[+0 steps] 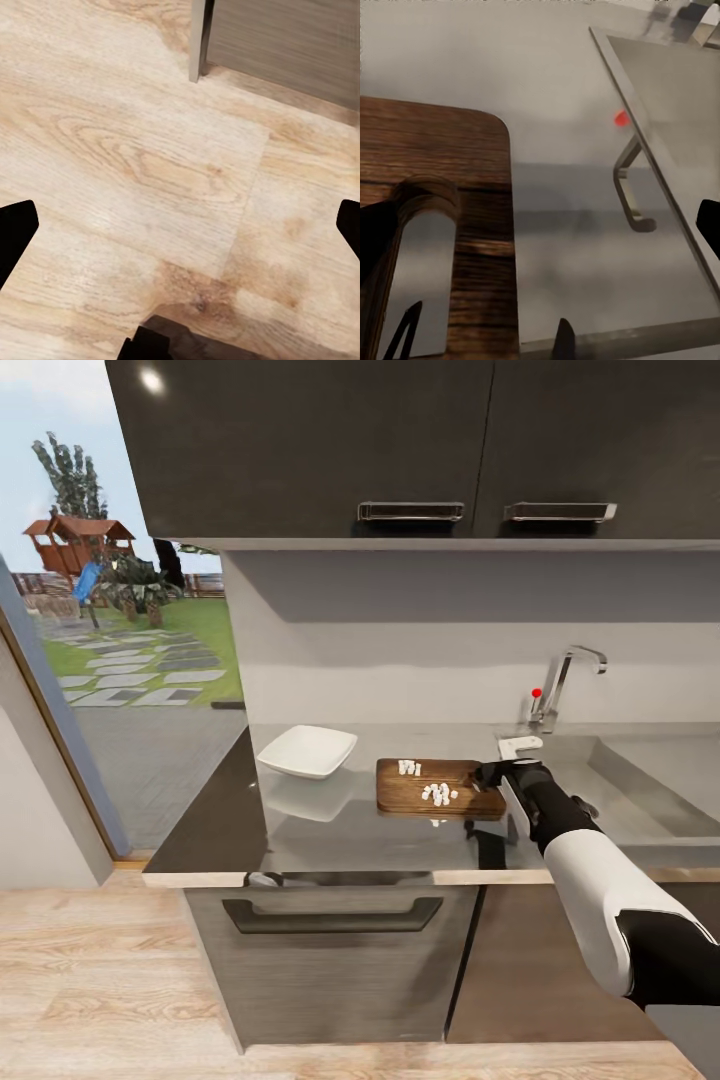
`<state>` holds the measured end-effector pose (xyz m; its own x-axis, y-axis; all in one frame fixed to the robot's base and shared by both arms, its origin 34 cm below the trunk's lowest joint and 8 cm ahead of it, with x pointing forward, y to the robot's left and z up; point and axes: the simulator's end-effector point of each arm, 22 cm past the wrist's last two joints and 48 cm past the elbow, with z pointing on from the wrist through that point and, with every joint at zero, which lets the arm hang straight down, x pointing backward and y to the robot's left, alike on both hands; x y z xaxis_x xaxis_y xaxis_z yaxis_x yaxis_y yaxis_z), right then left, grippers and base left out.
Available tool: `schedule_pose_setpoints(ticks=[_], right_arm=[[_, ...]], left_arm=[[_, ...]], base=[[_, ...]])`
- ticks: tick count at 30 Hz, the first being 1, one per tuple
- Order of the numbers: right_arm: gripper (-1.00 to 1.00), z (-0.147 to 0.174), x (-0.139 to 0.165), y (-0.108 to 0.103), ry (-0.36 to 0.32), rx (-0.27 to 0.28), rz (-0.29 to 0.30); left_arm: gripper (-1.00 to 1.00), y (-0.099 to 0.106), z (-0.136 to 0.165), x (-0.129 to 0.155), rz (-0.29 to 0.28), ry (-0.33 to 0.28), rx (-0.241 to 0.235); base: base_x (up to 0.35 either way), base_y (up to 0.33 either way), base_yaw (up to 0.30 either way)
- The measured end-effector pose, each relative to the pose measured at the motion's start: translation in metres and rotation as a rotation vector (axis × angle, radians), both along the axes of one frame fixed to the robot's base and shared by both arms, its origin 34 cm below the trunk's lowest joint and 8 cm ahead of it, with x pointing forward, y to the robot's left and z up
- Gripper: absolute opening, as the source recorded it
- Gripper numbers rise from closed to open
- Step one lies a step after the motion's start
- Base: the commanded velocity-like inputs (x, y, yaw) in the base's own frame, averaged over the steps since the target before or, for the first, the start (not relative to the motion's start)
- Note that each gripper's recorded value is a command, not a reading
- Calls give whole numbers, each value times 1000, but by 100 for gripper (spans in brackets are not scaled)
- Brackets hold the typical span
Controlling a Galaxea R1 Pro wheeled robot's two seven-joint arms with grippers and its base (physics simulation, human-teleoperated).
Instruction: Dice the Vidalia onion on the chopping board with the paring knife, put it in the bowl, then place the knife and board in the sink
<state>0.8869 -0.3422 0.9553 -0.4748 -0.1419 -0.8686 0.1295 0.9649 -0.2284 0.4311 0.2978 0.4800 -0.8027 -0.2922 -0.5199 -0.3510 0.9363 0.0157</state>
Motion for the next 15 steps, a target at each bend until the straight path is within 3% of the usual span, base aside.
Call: schedule_pose_setpoints(ticks=[7, 11, 15], right_arm=[[100, 0, 0, 1, 0, 2, 5], [100, -7, -1, 19, -4, 12, 29], [100, -7, -1, 21, -8, 9, 31]], left_arm=[[100, 0, 0, 0, -1, 0, -1], [100, -2, 0, 0, -4, 1, -5], [100, -9, 0, 2, -10, -4, -15]], base=[[0, 0, 0], [0, 0, 0], [0, 0, 0]])
